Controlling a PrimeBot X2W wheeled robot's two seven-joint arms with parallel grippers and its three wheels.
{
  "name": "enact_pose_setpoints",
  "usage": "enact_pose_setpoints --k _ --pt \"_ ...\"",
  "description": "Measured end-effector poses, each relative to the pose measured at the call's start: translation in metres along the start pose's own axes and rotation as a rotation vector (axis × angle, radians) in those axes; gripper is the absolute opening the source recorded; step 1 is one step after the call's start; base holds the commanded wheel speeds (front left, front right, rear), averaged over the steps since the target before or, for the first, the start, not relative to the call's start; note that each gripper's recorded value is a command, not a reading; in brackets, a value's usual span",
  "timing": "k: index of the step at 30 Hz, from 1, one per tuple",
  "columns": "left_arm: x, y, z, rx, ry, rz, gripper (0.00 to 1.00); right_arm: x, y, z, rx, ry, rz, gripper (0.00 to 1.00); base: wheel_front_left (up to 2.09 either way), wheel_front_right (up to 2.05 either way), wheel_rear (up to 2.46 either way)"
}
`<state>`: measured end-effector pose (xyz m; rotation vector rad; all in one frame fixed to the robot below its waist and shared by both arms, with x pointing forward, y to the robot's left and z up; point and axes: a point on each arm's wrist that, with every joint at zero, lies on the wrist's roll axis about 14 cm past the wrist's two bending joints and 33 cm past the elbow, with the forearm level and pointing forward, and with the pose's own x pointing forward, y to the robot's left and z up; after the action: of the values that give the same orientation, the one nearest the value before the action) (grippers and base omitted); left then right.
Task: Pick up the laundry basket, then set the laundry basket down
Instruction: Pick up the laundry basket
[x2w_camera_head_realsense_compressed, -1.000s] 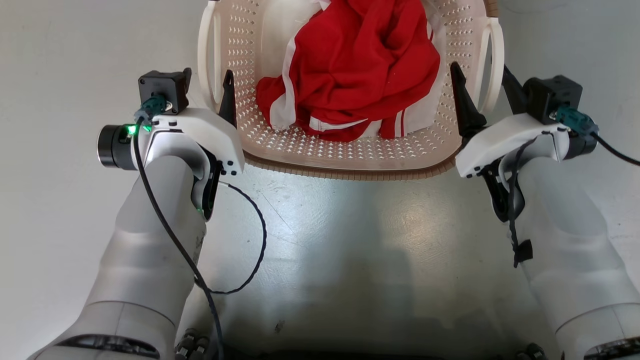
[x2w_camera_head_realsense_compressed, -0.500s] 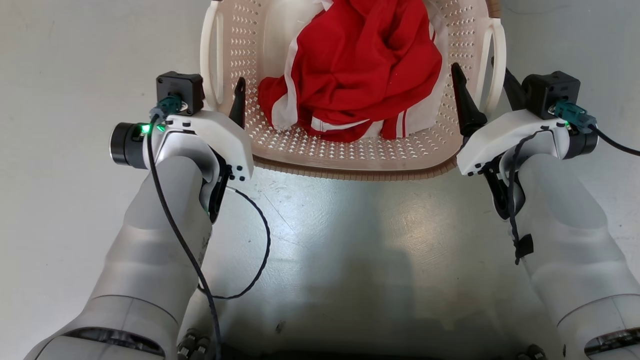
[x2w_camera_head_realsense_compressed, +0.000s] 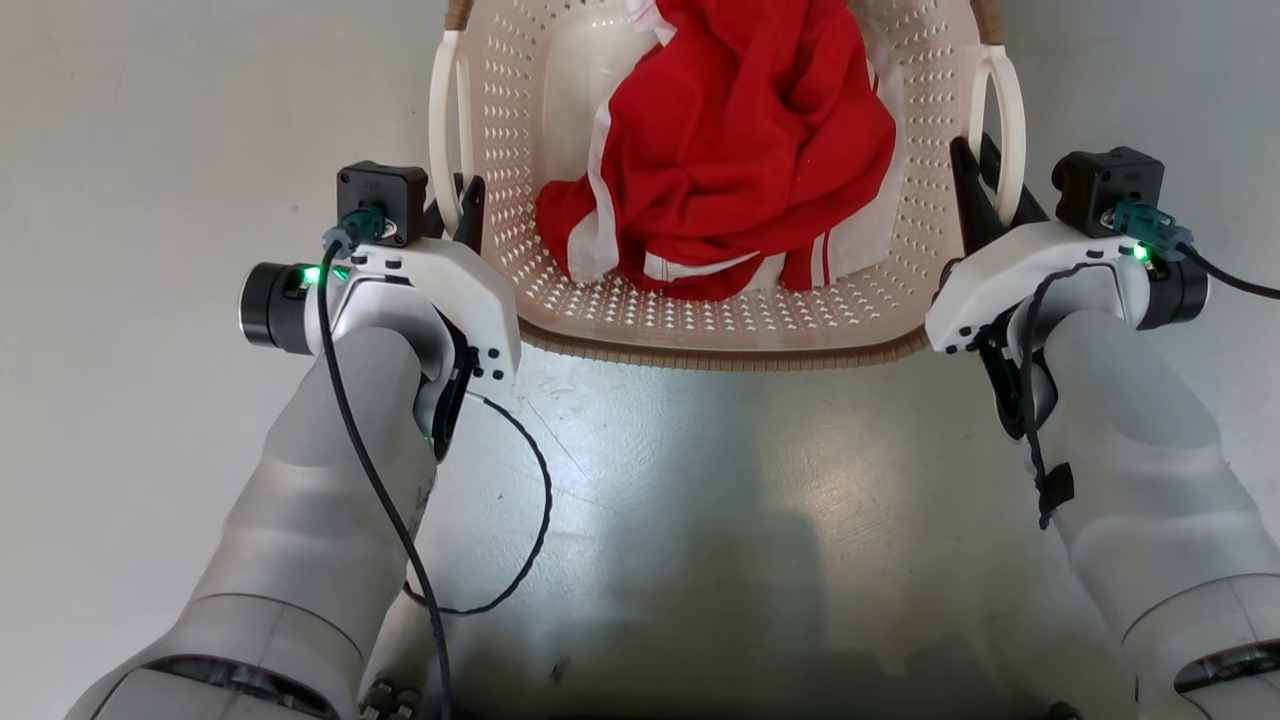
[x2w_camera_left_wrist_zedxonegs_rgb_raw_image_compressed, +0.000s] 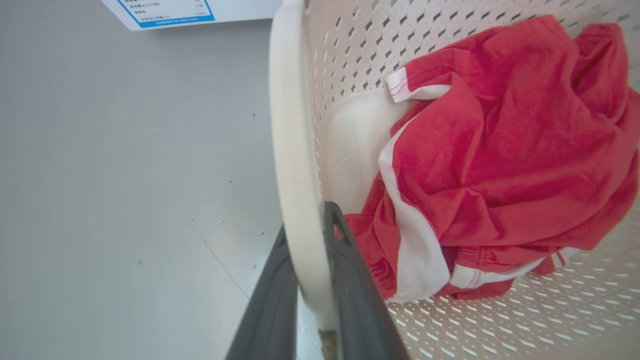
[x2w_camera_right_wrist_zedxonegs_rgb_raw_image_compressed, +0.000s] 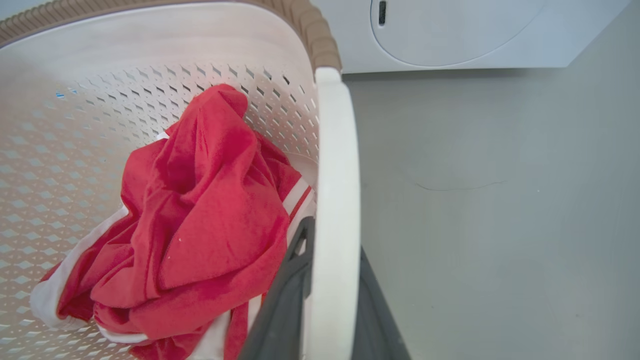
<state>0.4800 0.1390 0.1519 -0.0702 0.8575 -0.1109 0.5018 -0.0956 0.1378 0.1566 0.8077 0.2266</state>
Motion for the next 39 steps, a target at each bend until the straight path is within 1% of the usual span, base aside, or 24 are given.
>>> enact_pose_setpoints --k 9,17,28,39 --pt "-0.015 -0.011 0.009 -0.024 -0.017 -0.013 0.0 -0.014 -0.002 0.01 -0.012 0.006 -0.016 0.0 0.0 0.0 0.0" --pt "-0.042 -0.018 0.014 -0.05 -0.029 -0.01 0.0 -0.037 0.003 0.027 -0.048 0.001 -0.014 0.0 0.0 0.0 0.0" --pt "-0.095 -0.031 0.004 -0.075 -0.021 -0.017 0.0 -0.091 0.016 0.022 -0.058 0.027 -0.007 0.0 0.0 0.0 0.0" --pt "-0.159 -0.039 -0.029 -0.094 0.045 -0.013 0.0 -0.161 0.038 -0.005 -0.039 0.105 0.014 0.0 0.0 0.0 0.0"
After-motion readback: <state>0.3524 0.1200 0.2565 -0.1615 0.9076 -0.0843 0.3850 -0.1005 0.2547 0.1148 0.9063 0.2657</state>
